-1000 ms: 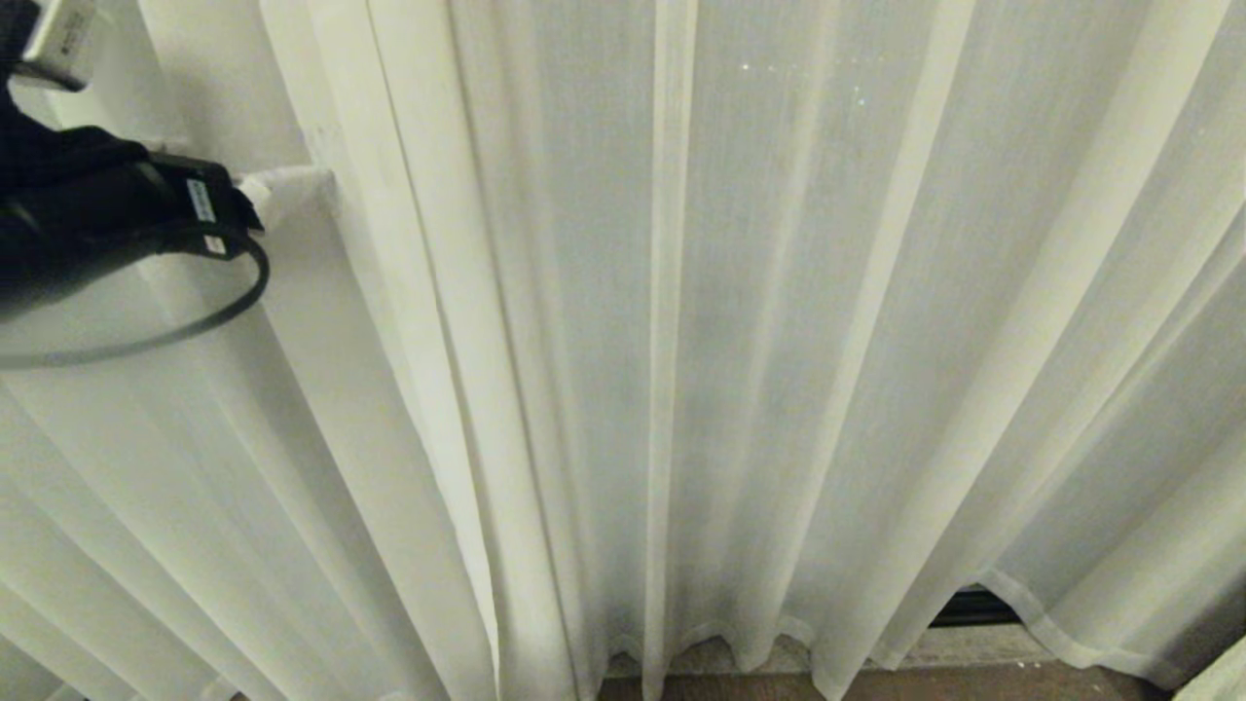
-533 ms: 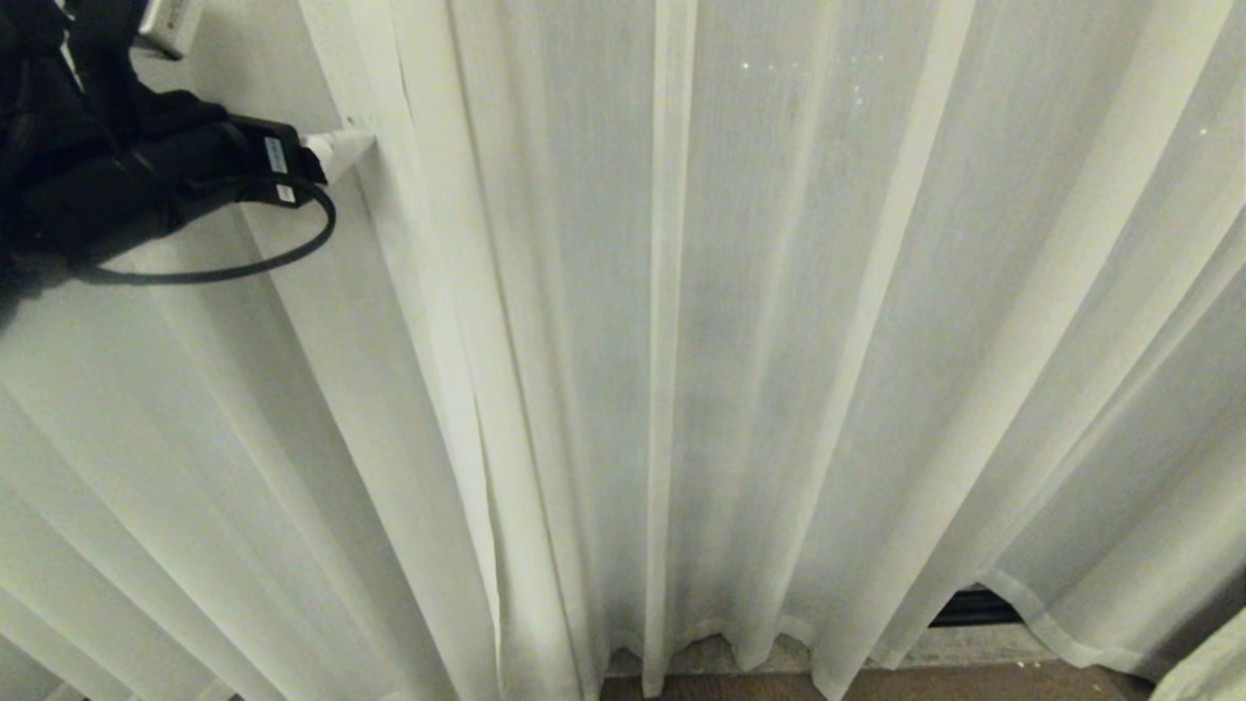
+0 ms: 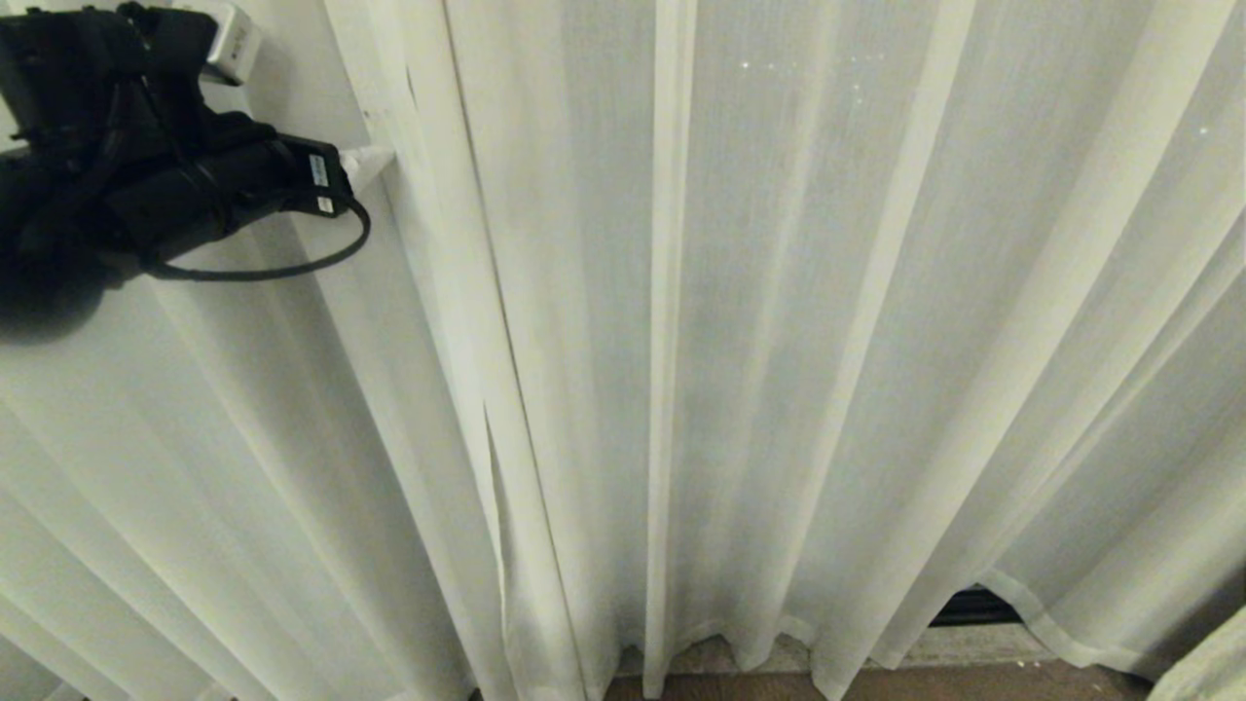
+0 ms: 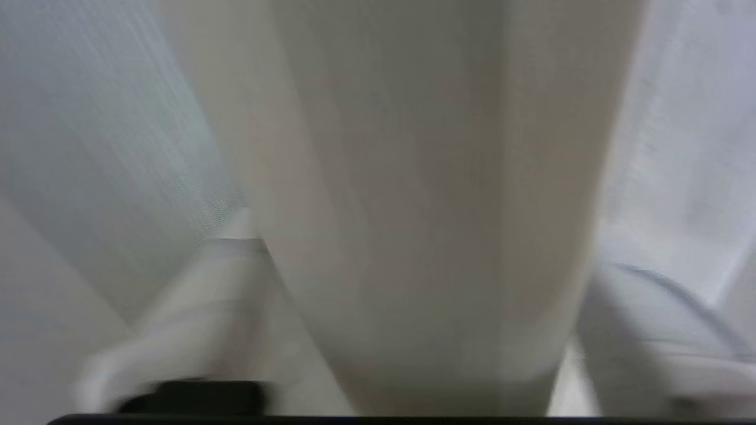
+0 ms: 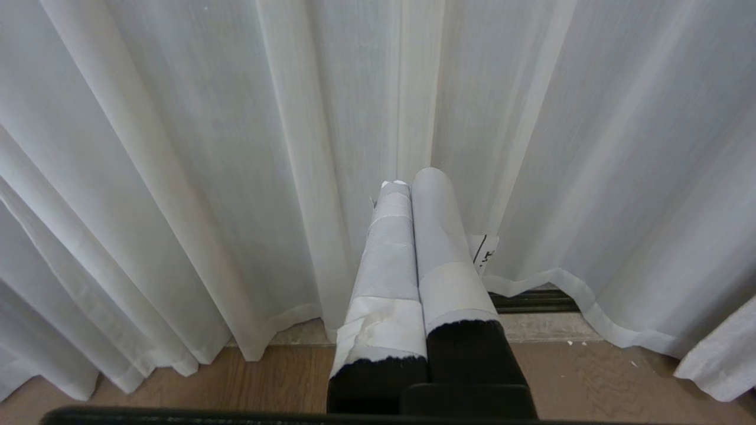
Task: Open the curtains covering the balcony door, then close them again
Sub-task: Pull the inner curtains open on both sides
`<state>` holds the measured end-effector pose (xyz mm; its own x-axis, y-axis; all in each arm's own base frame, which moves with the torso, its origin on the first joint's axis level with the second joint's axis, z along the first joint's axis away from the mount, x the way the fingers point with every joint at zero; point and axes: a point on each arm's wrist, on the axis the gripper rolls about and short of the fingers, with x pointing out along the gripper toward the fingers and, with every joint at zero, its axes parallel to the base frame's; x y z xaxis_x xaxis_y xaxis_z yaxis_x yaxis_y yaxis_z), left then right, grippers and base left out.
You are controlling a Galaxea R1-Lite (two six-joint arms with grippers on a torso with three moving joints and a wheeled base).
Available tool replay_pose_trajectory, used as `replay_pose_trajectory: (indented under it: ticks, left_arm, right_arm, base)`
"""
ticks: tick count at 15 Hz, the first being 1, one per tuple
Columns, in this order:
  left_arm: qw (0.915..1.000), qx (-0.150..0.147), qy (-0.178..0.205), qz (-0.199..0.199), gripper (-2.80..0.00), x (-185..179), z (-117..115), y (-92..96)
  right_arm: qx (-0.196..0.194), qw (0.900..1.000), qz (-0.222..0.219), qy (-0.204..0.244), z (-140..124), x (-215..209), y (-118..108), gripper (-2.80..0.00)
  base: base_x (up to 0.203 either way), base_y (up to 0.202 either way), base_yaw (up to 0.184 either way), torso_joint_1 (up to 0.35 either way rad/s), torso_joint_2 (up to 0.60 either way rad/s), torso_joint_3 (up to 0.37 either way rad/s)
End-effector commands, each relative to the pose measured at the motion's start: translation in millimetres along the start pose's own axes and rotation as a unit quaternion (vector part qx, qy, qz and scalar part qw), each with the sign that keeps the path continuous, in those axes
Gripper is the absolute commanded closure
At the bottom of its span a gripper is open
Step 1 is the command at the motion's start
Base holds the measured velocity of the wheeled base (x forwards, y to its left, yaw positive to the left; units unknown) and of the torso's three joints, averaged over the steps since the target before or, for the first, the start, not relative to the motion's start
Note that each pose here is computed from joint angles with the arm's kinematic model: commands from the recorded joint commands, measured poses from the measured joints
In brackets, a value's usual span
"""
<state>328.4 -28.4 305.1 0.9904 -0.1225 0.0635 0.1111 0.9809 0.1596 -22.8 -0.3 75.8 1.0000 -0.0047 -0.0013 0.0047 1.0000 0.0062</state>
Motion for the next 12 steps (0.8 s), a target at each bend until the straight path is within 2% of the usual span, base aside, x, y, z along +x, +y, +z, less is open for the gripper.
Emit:
replay_pose_trajectory:
  ticks: [1, 12]
  left_arm:
    - [1.0000, 0.001, 0.000, -0.005, 0.00, 1.4, -1.1, -0.6]
    - [0.9997, 0.000, -0.017, 0.017, 0.00, -20.9, 13.0, 8.6]
  right_arm:
    - [0.000, 1.000, 0.001, 0.000, 0.0, 0.0, 0.0, 0.00]
    - [0.000, 1.000, 0.001, 0.000, 0.0, 0.0, 0.0, 0.00]
  base:
    - [0.000, 0.000, 0.000, 0.000, 0.00, 0.000]
    - [0.000, 0.000, 0.000, 0.000, 0.00, 0.000]
